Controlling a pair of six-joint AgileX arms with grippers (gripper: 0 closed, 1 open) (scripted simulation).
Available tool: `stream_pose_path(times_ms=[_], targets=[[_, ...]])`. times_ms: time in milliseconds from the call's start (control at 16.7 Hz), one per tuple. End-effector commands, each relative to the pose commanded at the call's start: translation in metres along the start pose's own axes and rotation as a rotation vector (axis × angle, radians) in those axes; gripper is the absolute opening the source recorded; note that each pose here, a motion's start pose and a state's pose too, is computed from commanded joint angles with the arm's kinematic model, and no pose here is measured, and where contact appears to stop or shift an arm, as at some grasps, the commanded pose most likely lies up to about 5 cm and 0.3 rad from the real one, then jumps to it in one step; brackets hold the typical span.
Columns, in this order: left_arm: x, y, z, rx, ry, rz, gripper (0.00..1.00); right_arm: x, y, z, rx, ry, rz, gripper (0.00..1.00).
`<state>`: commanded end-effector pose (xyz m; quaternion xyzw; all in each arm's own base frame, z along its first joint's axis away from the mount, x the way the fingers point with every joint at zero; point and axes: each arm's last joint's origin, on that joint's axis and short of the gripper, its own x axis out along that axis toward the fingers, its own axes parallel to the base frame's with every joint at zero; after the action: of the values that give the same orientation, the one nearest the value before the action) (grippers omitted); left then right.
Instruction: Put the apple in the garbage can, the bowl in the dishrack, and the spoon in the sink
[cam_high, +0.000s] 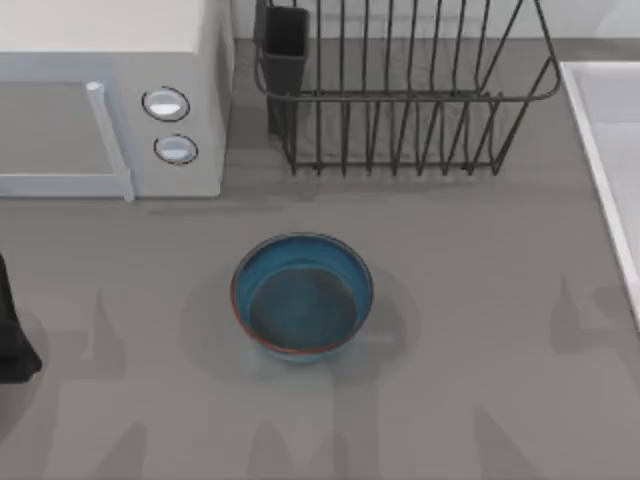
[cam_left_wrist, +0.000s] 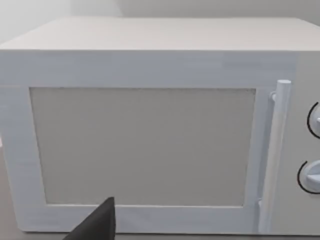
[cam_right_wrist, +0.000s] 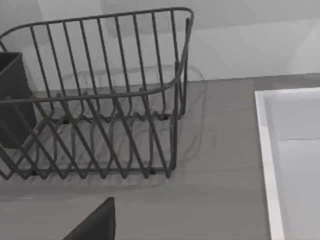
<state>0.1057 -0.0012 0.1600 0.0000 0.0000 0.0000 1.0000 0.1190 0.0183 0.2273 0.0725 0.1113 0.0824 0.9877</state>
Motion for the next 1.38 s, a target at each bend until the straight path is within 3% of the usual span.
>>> stream_pose_path(times_ms=[180, 360, 540, 780, 1080, 1380], targets=[[0.000, 0.000, 0.000, 0.000, 0.000, 0.000, 1.00, 0.021, 0.020, 0.028, 0.084, 0.231, 0.067, 1.00], [0.000, 0.000, 0.000, 0.000, 0.000, 0.000, 1.00, 0.057, 0.050, 0.048, 0.151, 0.517, 0.093, 1.00], [0.000, 0.000, 0.000, 0.000, 0.000, 0.000, 1.00, 0.102, 0.093, 0.056, 0.182, 0.800, 0.063, 1.00], [0.000, 0.000, 0.000, 0.000, 0.000, 0.000, 1.00, 0.162, 0.166, 0.046, 0.159, 1.086, -0.037, 1.00], [0.000, 0.000, 0.000, 0.000, 0.000, 0.000, 1.00, 0.210, 0.262, 0.015, 0.077, 1.211, -0.164, 1.00], [0.000, 0.000, 0.000, 0.000, 0.000, 0.000, 1.00, 0.223, 0.335, -0.009, 0.017, 1.131, -0.216, 1.00]])
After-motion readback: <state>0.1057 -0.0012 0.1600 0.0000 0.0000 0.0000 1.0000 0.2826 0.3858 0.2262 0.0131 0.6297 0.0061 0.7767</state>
